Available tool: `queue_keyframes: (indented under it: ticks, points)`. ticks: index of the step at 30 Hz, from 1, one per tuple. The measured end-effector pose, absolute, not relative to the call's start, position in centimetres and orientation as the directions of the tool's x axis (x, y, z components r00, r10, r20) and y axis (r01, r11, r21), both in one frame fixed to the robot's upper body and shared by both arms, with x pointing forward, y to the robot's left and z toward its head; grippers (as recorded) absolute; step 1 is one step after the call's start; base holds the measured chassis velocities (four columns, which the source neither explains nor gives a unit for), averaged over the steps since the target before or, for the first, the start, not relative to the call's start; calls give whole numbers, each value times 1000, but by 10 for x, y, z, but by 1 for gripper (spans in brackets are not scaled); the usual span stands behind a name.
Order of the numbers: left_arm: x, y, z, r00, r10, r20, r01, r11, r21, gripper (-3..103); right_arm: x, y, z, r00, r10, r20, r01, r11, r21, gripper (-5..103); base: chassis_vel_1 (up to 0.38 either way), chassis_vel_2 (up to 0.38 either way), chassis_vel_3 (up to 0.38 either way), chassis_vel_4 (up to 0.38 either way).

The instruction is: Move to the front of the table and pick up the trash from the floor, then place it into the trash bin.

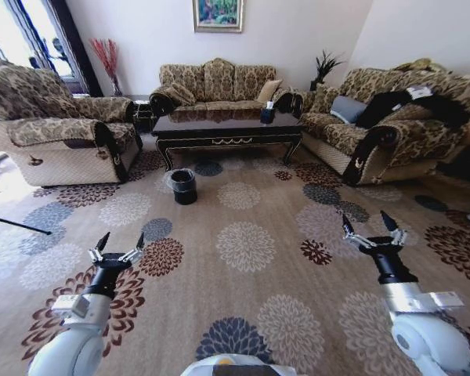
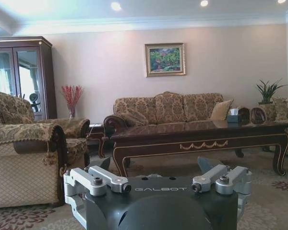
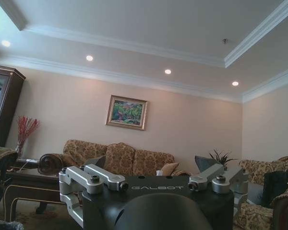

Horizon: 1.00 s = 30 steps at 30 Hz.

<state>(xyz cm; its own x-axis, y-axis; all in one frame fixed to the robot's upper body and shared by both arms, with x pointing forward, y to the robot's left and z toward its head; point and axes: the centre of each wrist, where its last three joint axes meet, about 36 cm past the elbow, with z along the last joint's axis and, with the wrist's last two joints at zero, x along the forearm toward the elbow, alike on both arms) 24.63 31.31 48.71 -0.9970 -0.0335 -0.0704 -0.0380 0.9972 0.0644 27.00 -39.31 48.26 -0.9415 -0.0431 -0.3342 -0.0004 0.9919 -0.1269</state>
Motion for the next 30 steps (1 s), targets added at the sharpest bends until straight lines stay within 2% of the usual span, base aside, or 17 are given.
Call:
queue_keyframes:
  ticks: [30]
  points:
    - [221,300,511,-995,-39,-91,-44,998,51,100,270,-393,483,-942,-43,-334,0,992,-127,100,0,0,0,0]
